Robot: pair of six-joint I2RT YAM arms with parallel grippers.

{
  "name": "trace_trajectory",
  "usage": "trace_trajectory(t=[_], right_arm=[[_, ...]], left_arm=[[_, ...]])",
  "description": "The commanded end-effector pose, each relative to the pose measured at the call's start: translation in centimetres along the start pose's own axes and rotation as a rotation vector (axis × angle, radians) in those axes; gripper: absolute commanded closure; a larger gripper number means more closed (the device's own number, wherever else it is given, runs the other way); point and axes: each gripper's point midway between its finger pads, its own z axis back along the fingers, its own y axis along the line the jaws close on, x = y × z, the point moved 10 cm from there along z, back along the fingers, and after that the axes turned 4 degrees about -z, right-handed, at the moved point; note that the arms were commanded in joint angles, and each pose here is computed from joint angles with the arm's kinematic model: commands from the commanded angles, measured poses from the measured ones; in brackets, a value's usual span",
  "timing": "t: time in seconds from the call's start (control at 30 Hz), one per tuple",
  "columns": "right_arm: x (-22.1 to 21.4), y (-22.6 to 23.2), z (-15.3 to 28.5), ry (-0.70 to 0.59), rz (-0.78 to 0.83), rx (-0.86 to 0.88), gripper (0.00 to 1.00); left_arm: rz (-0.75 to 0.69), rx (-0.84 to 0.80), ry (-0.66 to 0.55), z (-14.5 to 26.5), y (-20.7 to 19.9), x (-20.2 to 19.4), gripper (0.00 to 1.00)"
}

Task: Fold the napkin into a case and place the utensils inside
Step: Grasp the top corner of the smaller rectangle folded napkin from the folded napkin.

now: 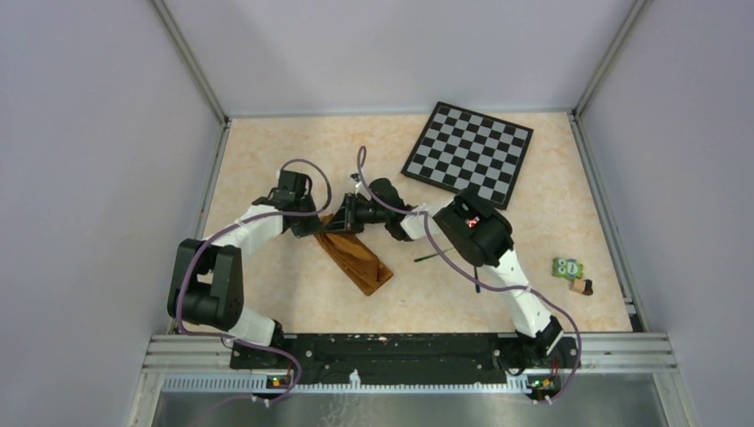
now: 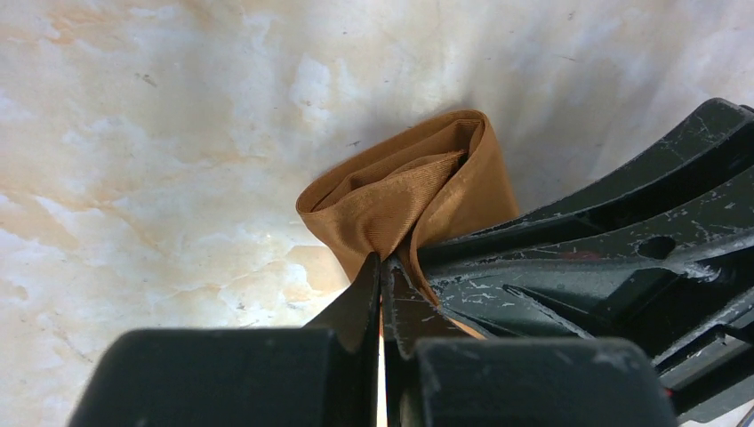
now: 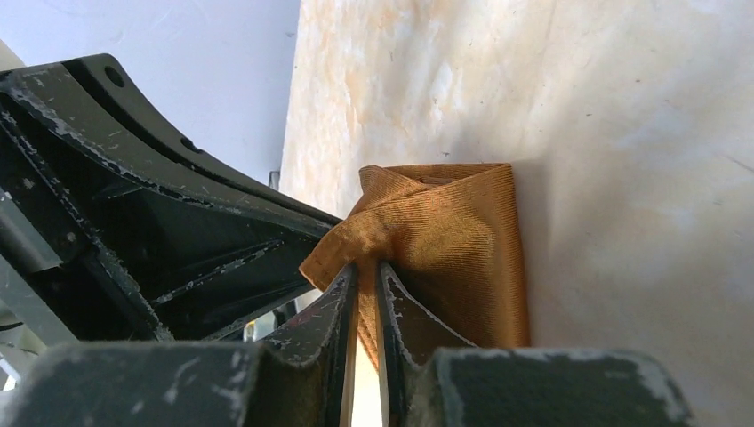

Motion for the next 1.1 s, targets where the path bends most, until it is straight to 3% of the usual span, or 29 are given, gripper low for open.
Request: trace_trajectory(t=[0.0, 0.3, 0.47, 0.67, 0.87, 1.07], right_arm=[[-0.9, 0.2, -2.0, 0.027, 0.043, 0.003, 0.89], [-0.3, -2.1, -2.6, -0.024, 0.097, -0.235, 0.81], [-0.3, 0.6, -0.6, -0.024, 0.125, -0.184, 0.71], [0.2, 2.1, 1.7, -0.036, 0.118, -0.143, 0.70], [0.2, 2.3, 1.8, -0.025, 0.114, -0.099, 0.88], [0.4, 2.6, 1.7, -0.032, 0.119, -0.081, 0.93]], left_arm=[[-0.008, -0.050, -0.033, 0.6, -0.6, 0.7, 1.00], [-0.005, -0.041, -0.038, 0.9, -0.5, 0.5, 1.00], [-0.011, -0.011, -0.021, 0.4, -0.1, 0.3, 1.00], [-0.013, 0.003, -0.023, 0.2, 0.0, 0.3, 1.00], [-0.014, -0.001, -0.029, 0.3, 0.0, 0.4, 1.00], [-0.014, -0.010, -0.029, 0.3, 0.0, 0.3, 1.00]])
